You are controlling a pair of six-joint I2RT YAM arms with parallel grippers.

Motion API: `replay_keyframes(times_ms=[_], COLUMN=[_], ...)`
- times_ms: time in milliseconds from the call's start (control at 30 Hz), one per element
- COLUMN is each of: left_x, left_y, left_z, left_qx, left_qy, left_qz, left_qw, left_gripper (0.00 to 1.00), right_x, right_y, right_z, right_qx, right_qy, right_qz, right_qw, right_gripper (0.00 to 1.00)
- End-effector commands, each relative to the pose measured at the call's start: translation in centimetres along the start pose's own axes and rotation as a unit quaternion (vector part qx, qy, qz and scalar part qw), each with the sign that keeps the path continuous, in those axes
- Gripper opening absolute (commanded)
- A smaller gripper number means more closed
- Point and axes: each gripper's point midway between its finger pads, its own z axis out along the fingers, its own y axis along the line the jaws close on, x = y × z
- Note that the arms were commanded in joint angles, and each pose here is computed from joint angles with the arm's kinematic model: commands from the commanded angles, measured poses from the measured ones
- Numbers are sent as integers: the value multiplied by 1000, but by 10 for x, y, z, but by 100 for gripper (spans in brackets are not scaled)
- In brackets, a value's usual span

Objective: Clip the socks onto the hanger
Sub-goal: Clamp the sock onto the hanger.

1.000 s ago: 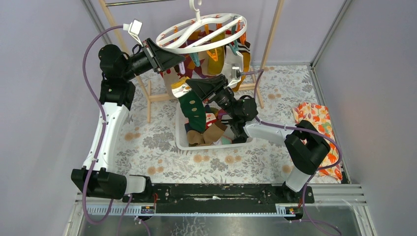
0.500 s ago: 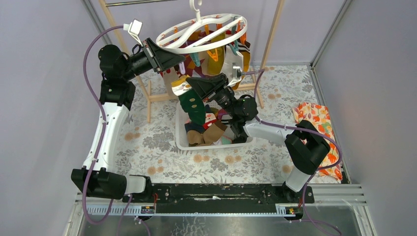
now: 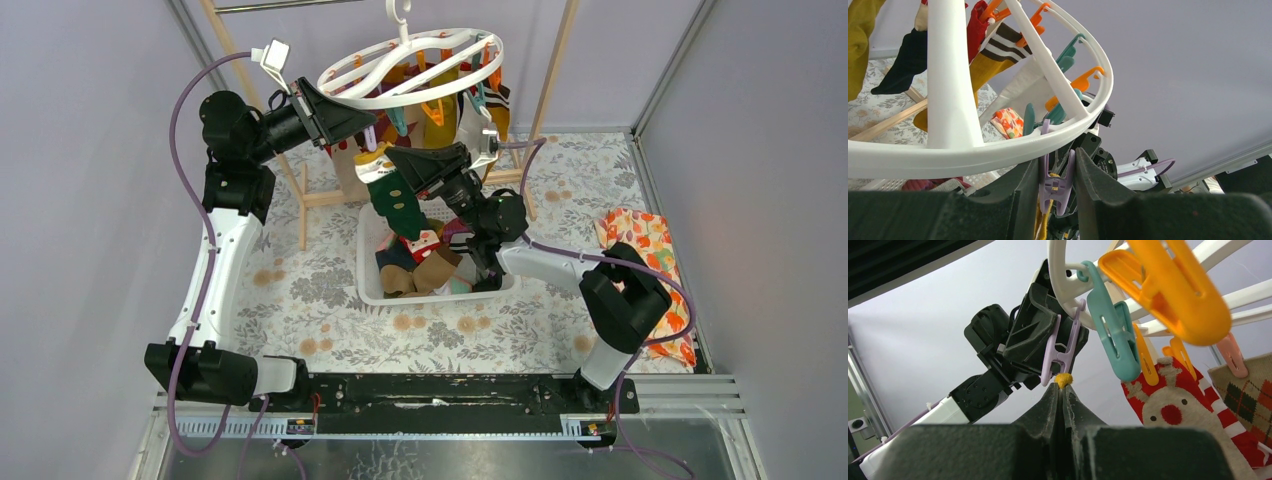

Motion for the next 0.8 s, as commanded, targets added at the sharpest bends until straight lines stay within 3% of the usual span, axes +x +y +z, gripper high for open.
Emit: replay_keyframes(times_ms=[0,767], left_x=[11,5], left_y=[-19,-23], left_z=[-6,-4], left_qx=[34,39], left_qy=[29,27], left_qz=[10,19], left_qw=[999,999], left_gripper=[0,0], right_x=[-35,-29], right_y=[18,30], right_z=[15,9], right_qx=[-38,-70], right_qy=[-58,-38], right_qz=[-18,3], right_qw=[997,997], right_gripper=[0,0])
